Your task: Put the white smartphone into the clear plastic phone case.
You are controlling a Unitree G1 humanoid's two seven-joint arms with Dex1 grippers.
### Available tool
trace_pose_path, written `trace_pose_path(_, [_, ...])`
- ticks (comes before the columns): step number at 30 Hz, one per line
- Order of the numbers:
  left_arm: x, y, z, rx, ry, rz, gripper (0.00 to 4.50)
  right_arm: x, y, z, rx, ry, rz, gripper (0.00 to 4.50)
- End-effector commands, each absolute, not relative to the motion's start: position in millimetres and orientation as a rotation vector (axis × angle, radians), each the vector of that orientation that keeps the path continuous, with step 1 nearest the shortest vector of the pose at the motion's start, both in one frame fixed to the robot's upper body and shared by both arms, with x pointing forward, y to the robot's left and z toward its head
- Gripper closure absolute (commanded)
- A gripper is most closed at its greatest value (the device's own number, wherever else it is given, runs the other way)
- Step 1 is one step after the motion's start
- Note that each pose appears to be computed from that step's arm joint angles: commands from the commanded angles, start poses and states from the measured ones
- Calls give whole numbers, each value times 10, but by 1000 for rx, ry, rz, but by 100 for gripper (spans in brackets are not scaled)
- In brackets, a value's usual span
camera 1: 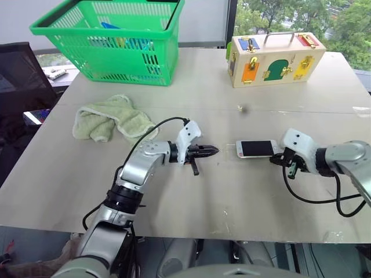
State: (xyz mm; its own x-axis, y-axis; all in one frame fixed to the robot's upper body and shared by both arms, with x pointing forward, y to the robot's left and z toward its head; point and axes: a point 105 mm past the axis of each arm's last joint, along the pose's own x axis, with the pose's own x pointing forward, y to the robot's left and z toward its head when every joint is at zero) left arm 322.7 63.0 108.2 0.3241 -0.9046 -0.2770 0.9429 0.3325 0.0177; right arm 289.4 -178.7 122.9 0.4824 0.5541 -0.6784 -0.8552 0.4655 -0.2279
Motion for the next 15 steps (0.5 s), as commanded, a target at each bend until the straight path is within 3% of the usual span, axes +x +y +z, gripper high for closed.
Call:
trace_pose_path(1, [3210,627,1262,160,145,-1212,446,2920,-1570,1608,-508,414,981,450])
trace_pose_path(5, [3213,666,1295,140,122,-1186,446,3116,-1449,1671,-496,348,917,450])
trace_pose_path(15, [3126,737,1308,130,115,-1165,446,3814,-1199,1410,-631,375,814,450])
